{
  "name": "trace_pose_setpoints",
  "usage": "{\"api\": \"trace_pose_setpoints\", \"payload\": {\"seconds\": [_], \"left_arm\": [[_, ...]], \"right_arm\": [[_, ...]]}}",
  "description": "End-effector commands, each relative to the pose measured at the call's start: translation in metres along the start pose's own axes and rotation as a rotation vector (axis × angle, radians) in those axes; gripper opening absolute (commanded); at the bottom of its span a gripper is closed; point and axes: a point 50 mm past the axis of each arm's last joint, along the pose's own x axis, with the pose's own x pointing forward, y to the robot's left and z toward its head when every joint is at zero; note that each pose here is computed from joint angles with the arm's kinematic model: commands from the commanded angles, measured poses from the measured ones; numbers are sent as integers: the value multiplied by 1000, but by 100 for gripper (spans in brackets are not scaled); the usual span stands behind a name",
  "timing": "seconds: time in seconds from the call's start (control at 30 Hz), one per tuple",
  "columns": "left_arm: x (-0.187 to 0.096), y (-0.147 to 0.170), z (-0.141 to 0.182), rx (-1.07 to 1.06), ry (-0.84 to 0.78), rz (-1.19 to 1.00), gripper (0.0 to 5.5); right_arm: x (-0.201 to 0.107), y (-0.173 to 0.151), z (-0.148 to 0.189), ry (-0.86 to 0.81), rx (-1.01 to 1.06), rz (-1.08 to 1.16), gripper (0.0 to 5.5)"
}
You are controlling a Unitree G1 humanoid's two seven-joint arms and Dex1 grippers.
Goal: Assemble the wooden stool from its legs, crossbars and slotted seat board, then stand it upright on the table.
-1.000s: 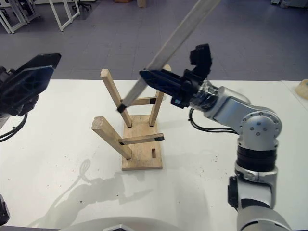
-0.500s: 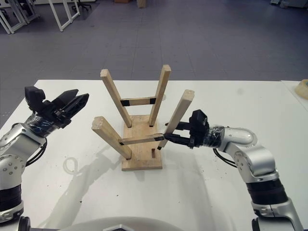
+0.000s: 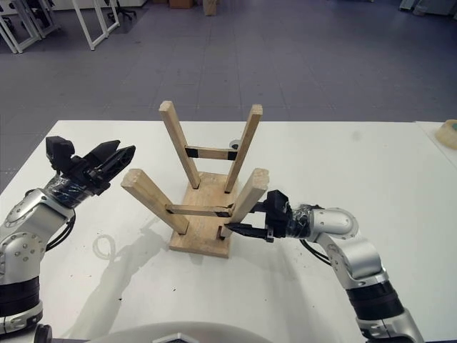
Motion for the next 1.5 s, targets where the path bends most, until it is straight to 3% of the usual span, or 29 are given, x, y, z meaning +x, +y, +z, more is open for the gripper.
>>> {"api": "trace_pose_setpoints", "payload": {"seconds": [0.03,0.23,0.4,0.73,1.27,1.5], "left_arm": [[0,2,-3,4,19,8,314],[0,2,-3,8,22,6,314],[0,2,-3,7,22,5,314],[-4,3,-6,-2,19,26,314],[-8,0,-12,-16,24,43,314],[-9,2,-5,-1,8,62,314]], "right_arm": [[4,10,-19,60,51,16,203],[2,3,-39,141,33,-65,202],[1,4,-36,159,35,-72,202],[-15,12,13,89,-33,-142,202],[-5,14,-4,244,-77,5,202],[-11,16,-28,361,45,-48,202]]}}
